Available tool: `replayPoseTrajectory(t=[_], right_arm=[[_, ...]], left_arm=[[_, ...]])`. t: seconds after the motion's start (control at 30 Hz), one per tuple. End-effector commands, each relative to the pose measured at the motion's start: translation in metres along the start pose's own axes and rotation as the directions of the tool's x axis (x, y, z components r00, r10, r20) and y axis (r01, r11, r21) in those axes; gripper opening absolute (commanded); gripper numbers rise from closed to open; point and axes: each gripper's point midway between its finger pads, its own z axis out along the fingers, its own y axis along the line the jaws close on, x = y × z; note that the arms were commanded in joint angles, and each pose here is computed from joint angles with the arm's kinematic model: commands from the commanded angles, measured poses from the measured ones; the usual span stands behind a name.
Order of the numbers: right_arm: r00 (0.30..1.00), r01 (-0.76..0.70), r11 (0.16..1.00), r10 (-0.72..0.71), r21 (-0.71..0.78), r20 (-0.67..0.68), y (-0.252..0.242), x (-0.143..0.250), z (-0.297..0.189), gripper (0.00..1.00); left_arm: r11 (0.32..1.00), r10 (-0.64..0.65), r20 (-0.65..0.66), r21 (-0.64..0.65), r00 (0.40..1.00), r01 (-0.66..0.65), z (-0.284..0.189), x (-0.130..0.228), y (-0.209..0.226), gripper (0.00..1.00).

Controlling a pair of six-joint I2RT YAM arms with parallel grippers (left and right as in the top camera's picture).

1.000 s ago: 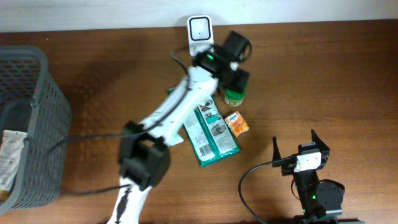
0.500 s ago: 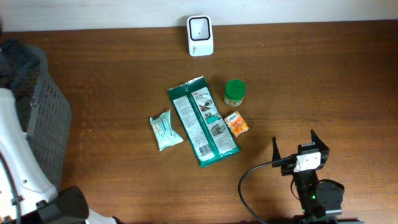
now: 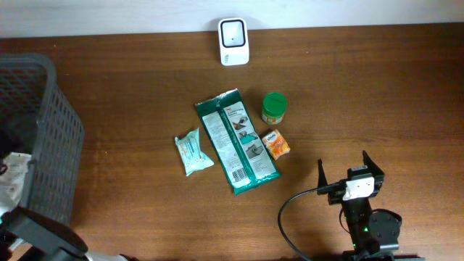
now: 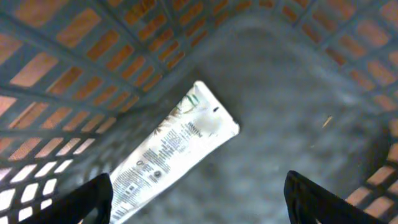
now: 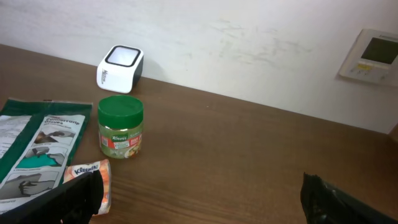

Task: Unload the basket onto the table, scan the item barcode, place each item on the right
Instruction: 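Reach the left gripper into the basket and grasp the white Pantene tube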

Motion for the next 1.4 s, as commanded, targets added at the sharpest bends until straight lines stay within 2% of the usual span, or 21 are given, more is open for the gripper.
replayPoseTrajectory(t=[0.0, 0.17, 0.33, 0.5, 0.57, 0.77, 0.87, 0.93, 1.03, 1.07, 1.23, 1.37], right_arm=[[1.000, -0.001, 1.000, 0.001, -0.015, -0.002, 0.003, 0.002, 0.000, 0.98], [1.000, -0.001, 1.000, 0.001, -0.015, -0.002, 0.003, 0.002, 0.000, 0.98], [1.000, -0.001, 1.000, 0.001, -0.015, -0.002, 0.003, 0.002, 0.000, 0.98], [1.000, -0.001, 1.000, 0.001, -0.015, -0.002, 0.003, 0.002, 0.000, 0.98], [1.000, -0.001, 1.000, 0.001, -0.015, -0.002, 0.003, 0.002, 0.000, 0.98], [1.000, -0.001, 1.000, 0.001, -0.015, -0.002, 0.003, 0.002, 0.000, 0.98], [1.000, -0.001, 1.000, 0.001, -0.015, -0.002, 0.003, 0.002, 0.000, 0.98], [1.000, -0.001, 1.000, 0.001, -0.015, -0.002, 0.003, 0.002, 0.000, 0.98], [1.000, -0.001, 1.000, 0.001, -0.015, -0.002, 0.003, 0.002, 0.000, 0.98], [1.000, -0.001, 1.000, 0.001, -0.015, -0.002, 0.003, 0.002, 0.000, 0.99], [1.000, -0.001, 1.000, 0.001, -0.015, -0.002, 0.003, 0.002, 0.000, 0.98], [1.000, -0.001, 1.000, 0.001, -0.015, -0.002, 0.003, 0.002, 0.000, 0.98]], left_arm=[[0.974, 0.224, 0.001, 0.031, 0.975, -0.224, 0.023, 0.018, 0.000, 0.86], [0.884, 0.466, -0.057, 0.057, 0.883, -0.463, 0.061, 0.062, -0.002, 0.85], [0.894, 0.445, -0.055, -0.031, 0.894, -0.447, 0.070, 0.058, 0.021, 0.86], [0.916, 0.394, -0.122, -0.030, 0.911, -0.400, 0.091, 0.078, 0.049, 0.83], [0.923, 0.377, -0.142, -0.024, 0.915, -0.384, 0.097, 0.085, 0.056, 0.76], [0.926, 0.378, -0.168, 0.054, 0.910, -0.375, 0.111, 0.101, 0.044, 0.65], [0.925, 0.378, -0.146, 0.105, 0.914, -0.366, 0.112, 0.101, 0.034, 0.49], [0.924, 0.381, -0.144, 0.107, 0.913, -0.368, 0.112, 0.101, 0.033, 0.35], [0.919, 0.393, -0.133, 0.107, 0.910, -0.381, 0.112, 0.097, 0.028, 0.08], [0.916, 0.398, -0.129, 0.108, 0.908, -0.386, 0.112, 0.095, 0.026, 0.02], [0.877, 0.475, -0.036, 0.108, 0.879, -0.469, 0.093, 0.061, -0.012, 0.00], [0.838, 0.532, 0.148, 0.048, 0.834, -0.543, 0.037, 0.003, -0.050, 0.00]])
